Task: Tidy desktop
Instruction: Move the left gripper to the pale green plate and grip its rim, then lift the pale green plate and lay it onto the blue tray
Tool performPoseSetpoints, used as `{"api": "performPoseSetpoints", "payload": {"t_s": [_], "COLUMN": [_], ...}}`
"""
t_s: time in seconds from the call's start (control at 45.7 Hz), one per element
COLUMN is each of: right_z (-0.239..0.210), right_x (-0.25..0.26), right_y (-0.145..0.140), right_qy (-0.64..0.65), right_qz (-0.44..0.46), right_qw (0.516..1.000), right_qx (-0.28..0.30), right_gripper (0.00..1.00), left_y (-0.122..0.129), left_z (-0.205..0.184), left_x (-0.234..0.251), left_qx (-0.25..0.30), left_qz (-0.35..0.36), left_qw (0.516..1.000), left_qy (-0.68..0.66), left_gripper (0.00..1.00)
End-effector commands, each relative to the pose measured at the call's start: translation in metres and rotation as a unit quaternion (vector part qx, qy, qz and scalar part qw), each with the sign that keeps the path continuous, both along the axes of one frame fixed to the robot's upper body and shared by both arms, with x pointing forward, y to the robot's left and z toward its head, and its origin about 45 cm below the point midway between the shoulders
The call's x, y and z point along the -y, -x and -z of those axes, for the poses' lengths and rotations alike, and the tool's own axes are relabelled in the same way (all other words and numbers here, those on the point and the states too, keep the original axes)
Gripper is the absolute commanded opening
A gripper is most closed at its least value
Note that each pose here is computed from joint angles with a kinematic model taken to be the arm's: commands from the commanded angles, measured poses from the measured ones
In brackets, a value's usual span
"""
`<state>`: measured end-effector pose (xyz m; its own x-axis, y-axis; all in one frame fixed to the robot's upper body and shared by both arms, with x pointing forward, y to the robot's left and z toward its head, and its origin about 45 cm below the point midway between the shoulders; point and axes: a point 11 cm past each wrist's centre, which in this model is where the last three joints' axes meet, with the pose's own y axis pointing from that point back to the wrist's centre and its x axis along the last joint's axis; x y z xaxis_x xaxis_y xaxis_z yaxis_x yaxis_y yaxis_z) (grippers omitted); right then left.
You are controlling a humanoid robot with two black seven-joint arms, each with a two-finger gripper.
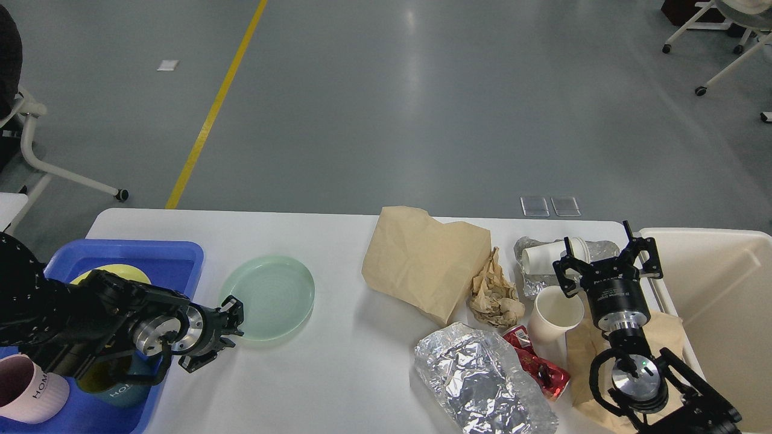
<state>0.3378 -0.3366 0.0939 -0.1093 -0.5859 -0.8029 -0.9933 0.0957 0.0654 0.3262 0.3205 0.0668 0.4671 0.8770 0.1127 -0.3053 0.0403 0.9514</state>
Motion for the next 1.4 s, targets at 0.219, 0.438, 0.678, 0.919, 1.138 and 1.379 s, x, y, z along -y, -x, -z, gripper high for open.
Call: {"api": "performPoseSetpoints", "payload": {"t_s": [0.219,0.438,0.678,0.919,1.138,1.379], "right_z": [0.0,0.0,0.0,0.0,0.0,0.0], "right_x": [0.0,0.0,0.0,0.0,0.0,0.0], "right_y": [0.0,0.0,0.0,0.0,0.0,0.0], "right_qy": [0.0,0.0,0.0,0.0,0.0,0.0], "right_qz": [0.0,0.0,0.0,0.0,0.0,0.0], "right_qw": [1.0,1.0,1.0,1.0,1.0,1.0], "right_qx": [0.0,0.0,0.0,0.0,0.0,0.0], "right_gripper": [1.0,1.0,1.0,1.0,1.0,1.0], "left_y": [0.002,0.004,0.008,-0.004,-0.009,0.001], "left_z": [0.001,-0.002,-0.013,-0.088,-0.192,-0.269], "left_x": [0.0,-0.002,-0.007,-0.029,-0.026,-0.012], "left_qx": [-0.005,-0.012,-0.031,-0.034,0.0,0.009], "left_qz": [0.002,0.004,0.018,0.026,0.053,0.088], "left_qw": [1.0,1.0,0.999,0.999,0.997,0.996], "left_qy": [0.0,0.008,0.016,-0.027,-0.063,-0.029], "left_gripper": [0.0,0.0,0.0,0.0,0.0,0.0]}}
